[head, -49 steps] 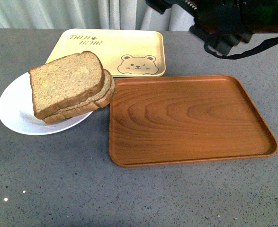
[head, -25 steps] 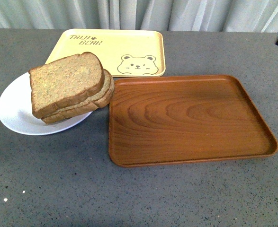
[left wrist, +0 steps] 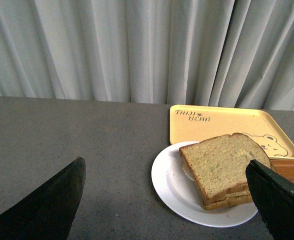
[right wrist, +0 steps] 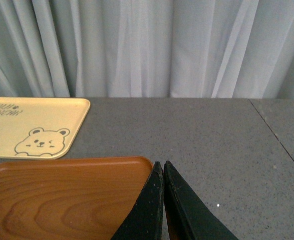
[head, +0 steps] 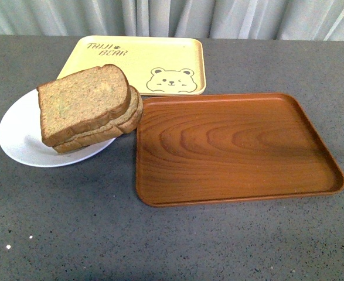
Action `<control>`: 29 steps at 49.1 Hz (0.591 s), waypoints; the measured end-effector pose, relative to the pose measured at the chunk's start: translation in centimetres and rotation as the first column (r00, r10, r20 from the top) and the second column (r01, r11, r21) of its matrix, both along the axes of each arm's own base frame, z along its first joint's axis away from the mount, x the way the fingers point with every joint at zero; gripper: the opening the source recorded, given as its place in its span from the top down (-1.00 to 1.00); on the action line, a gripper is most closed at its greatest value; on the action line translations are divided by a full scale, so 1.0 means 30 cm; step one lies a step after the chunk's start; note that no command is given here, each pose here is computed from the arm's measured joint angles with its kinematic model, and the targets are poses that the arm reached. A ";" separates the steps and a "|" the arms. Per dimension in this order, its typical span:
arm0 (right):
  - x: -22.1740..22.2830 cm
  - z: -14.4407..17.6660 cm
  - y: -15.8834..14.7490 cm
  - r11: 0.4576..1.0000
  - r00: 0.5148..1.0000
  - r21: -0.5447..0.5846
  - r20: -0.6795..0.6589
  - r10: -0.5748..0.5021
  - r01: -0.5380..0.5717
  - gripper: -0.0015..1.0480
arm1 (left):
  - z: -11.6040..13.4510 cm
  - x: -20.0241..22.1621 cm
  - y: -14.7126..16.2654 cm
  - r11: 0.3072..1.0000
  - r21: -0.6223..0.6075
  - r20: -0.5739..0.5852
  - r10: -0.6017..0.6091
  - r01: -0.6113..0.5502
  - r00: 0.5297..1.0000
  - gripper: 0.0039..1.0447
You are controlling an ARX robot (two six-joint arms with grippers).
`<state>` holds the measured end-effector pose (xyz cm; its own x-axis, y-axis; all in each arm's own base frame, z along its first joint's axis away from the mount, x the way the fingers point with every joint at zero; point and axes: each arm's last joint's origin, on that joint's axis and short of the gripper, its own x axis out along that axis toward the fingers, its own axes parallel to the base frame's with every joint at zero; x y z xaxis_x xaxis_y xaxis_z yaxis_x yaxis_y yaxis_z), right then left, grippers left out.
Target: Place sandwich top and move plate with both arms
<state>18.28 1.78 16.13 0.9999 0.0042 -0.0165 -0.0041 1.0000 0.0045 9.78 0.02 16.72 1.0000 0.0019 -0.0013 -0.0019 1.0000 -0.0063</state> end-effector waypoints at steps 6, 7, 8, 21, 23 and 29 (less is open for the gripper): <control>-0.032 0.000 -0.012 1.000 1.000 0.000 -0.002 0.003 -0.003 0.97 | 0.000 0.000 0.000 1.000 0.000 0.000 0.000 0.000 1.000 -0.83; -0.038 0.000 -0.014 1.000 1.000 0.000 -0.001 0.003 -0.003 0.97 | 0.000 0.000 0.000 1.000 0.000 0.000 0.000 0.000 1.000 -0.83; -0.043 0.000 -0.016 1.000 1.000 0.000 -0.001 0.002 -0.002 0.97 | 0.000 0.000 0.000 1.000 0.000 0.000 0.000 0.000 1.000 -0.83; -0.101 0.002 -0.058 1.000 1.000 0.001 0.000 -0.005 0.005 0.97 | 0.000 0.000 0.000 1.000 0.000 0.000 0.000 0.000 1.000 -0.83; -0.110 0.004 -0.057 1.000 1.000 0.001 0.001 0.002 -0.002 0.97 | 0.000 0.000 0.000 1.000 0.000 0.000 0.000 0.000 1.000 -0.83; -0.135 0.020 -0.058 1.000 1.000 0.002 0.017 0.000 0.000 0.97 | 0.000 0.000 0.000 1.000 0.000 0.000 0.000 0.000 1.000 -0.83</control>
<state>14.24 0.05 16.72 1.0000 0.0038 0.0010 -0.0038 1.0000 0.0059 9.78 0.02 16.72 1.0000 0.0019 -0.0013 -0.0019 1.0000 -0.0063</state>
